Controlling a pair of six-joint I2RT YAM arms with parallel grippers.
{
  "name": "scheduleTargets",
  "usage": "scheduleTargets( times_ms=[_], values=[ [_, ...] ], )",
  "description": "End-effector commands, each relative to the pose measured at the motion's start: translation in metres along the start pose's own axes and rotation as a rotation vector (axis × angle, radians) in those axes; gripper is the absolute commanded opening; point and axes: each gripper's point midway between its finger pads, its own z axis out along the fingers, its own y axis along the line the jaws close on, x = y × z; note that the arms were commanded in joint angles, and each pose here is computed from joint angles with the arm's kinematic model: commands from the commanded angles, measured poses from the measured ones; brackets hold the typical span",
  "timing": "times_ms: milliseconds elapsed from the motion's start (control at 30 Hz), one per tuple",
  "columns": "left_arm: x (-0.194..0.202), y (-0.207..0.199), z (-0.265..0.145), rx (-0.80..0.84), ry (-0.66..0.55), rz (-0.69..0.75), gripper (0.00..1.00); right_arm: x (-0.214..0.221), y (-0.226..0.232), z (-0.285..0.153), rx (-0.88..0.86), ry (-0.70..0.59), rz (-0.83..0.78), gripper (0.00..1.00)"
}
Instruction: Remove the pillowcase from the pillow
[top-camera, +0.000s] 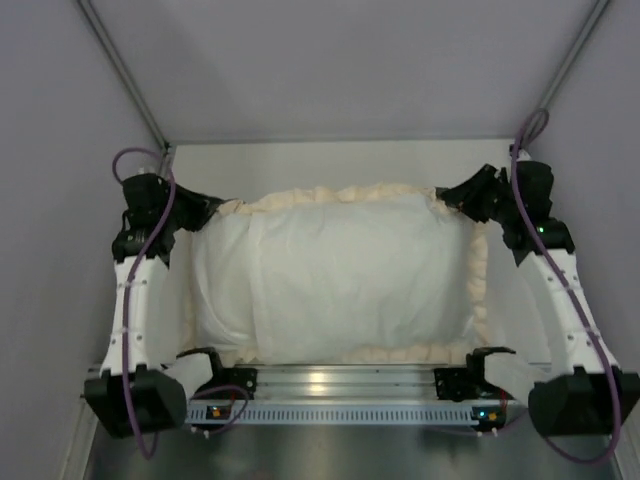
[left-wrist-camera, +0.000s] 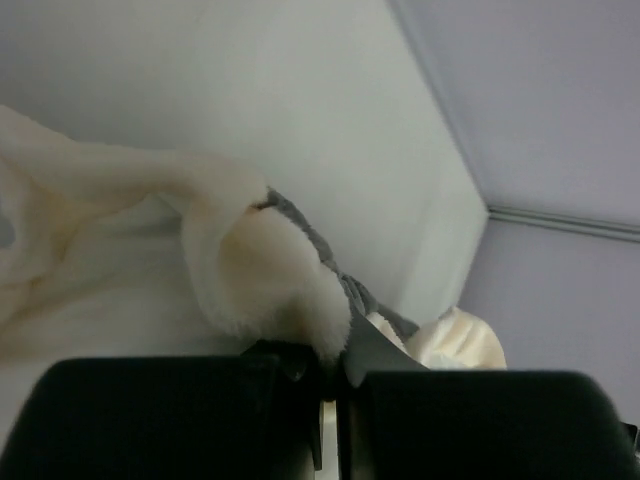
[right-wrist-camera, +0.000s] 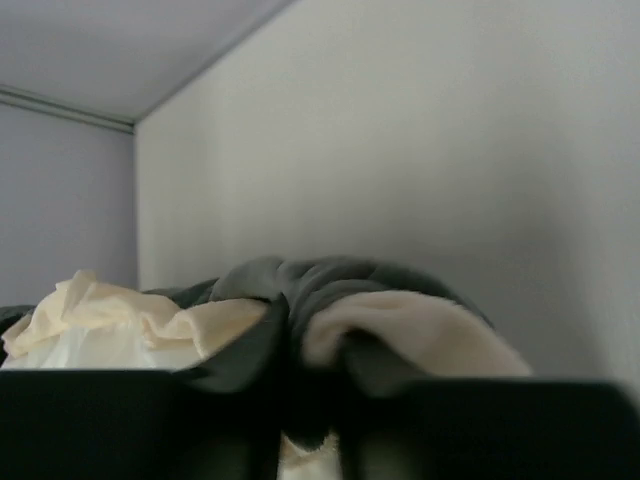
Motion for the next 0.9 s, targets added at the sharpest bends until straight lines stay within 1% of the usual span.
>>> scheduleTargets(
  times_ms=[0,33,67,100,133,200,233,267,300,333,367,400,433,467,533,567,600,633,667,700,733,767,800,833,867],
  values=[
    [0.002,0.010,0.049,0.011,0.030,-0.011,0.00,-0.046,0.001,0.041,-0.040,-0.146,-0.118,0.32],
    [0.002,0.013,0.061,0.000,0.034,-0.007,0.12,-0.057,0.005,0.049,-0.047,-0.160,-0.153,0.57],
    [0.002,0.016,0.071,-0.014,0.046,0.007,0.34,-0.053,-0.010,0.072,-0.008,-0.114,-0.174,0.99],
    [0.005,0.016,0.089,-0.031,0.082,0.022,0.53,-0.055,-0.012,0.078,0.001,-0.094,-0.188,0.99],
    [0.009,0.013,0.094,-0.028,0.109,0.039,0.69,-0.058,-0.009,0.080,0.003,-0.071,-0.211,0.99],
    [0.016,0.008,0.094,-0.032,0.124,0.087,0.72,-0.059,0.001,0.072,-0.009,-0.094,-0.229,0.99],
    [0.013,0.009,0.090,-0.050,0.091,0.109,0.87,-0.060,0.009,0.055,-0.018,-0.138,-0.261,1.00],
    [0.015,0.009,0.084,-0.050,0.079,0.128,0.87,-0.058,0.015,0.046,-0.016,-0.156,-0.278,1.00],
    [0.015,0.006,0.068,-0.034,0.052,0.140,0.87,-0.044,0.029,0.039,-0.033,-0.145,-0.297,0.99],
    [0.014,0.011,0.058,-0.060,0.027,0.149,0.88,-0.040,0.041,0.019,-0.055,-0.172,-0.314,0.99],
    [0.012,0.002,0.037,-0.029,-0.012,0.167,0.88,-0.016,0.061,0.012,-0.122,-0.128,-0.329,0.99],
    [0.016,0.008,0.029,-0.039,-0.015,0.171,0.88,0.003,0.067,0.008,-0.156,-0.096,-0.323,0.99],
    [0.021,0.010,0.020,-0.038,-0.010,0.187,0.88,0.013,0.081,-0.005,-0.208,-0.094,-0.292,1.00],
    [0.023,0.003,0.003,-0.008,-0.020,0.201,0.88,0.040,0.101,-0.011,-0.283,-0.037,-0.289,1.00],
    [0.035,0.004,-0.013,-0.002,0.019,0.239,0.86,0.078,0.110,-0.009,-0.315,0.046,-0.275,1.00],
    [0.035,0.004,-0.026,-0.007,0.002,0.257,0.85,0.095,0.116,-0.008,-0.327,0.086,-0.293,1.00],
    [0.043,0.005,-0.034,-0.016,0.021,0.274,0.85,0.129,0.136,-0.018,-0.383,0.157,-0.332,0.99],
    [0.049,0.012,-0.040,-0.035,0.027,0.276,0.85,0.142,0.132,-0.005,-0.314,0.147,-0.368,0.99],
    [0.056,0.017,-0.052,-0.036,0.035,0.270,0.85,0.160,0.140,-0.004,-0.317,0.170,-0.405,0.99],
    [0.065,0.020,-0.056,-0.028,0.057,0.259,0.85,0.184,0.160,-0.016,-0.363,0.208,-0.447,1.00],
    [0.073,0.025,-0.058,-0.022,0.080,0.234,0.89,0.203,0.155,-0.002,-0.300,0.227,-0.488,0.99],
    [0.088,0.042,-0.057,-0.033,0.115,0.222,0.91,0.223,0.163,-0.005,-0.308,0.259,-0.511,1.00],
    [0.097,0.052,-0.056,-0.047,0.145,0.215,0.90,0.228,0.168,-0.003,-0.300,0.265,-0.513,0.99],
    [0.104,0.061,-0.056,-0.058,0.159,0.217,0.89,0.244,0.165,0.006,-0.268,0.291,-0.521,0.99],
    [0.117,0.082,-0.052,-0.109,0.200,0.213,0.88,0.258,0.166,0.004,-0.270,0.316,-0.523,0.99]
  ],
)
